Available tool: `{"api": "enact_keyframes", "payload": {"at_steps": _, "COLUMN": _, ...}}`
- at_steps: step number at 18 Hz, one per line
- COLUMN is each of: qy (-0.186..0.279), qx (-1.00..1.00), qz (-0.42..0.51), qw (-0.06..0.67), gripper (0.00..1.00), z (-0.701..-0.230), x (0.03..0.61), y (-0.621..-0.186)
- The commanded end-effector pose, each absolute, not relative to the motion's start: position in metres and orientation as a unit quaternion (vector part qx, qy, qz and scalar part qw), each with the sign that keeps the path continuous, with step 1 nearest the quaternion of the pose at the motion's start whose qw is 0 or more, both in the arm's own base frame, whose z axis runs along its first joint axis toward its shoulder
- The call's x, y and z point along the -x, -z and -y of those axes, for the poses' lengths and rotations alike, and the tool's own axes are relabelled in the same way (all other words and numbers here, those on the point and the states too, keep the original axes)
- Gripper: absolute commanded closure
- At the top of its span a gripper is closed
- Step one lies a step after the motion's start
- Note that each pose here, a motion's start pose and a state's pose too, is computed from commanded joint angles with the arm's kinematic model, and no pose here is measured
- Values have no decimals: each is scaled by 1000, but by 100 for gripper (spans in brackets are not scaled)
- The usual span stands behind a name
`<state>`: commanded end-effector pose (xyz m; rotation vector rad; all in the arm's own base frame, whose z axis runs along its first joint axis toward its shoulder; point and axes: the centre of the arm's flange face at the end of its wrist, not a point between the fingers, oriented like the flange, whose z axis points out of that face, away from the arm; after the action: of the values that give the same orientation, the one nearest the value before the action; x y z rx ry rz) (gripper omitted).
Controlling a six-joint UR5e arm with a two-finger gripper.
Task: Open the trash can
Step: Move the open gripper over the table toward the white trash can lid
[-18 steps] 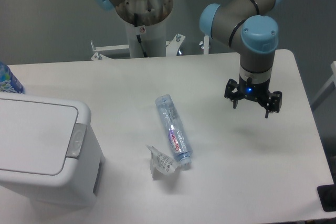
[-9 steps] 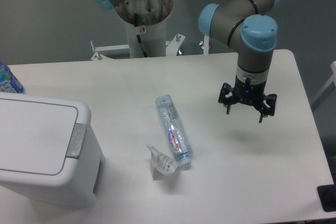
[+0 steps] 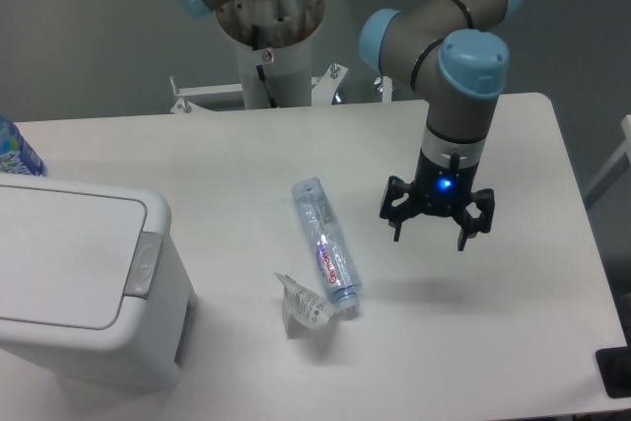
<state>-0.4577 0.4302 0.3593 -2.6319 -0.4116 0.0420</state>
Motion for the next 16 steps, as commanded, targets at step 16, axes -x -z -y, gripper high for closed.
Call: {"api": "enact_keyframes", "payload": {"at_steps": 16, "qy": 46, "qx": 920, "qz": 175, "qw": 347, "gripper": 0, "z": -535, "x": 356, "y": -476}}
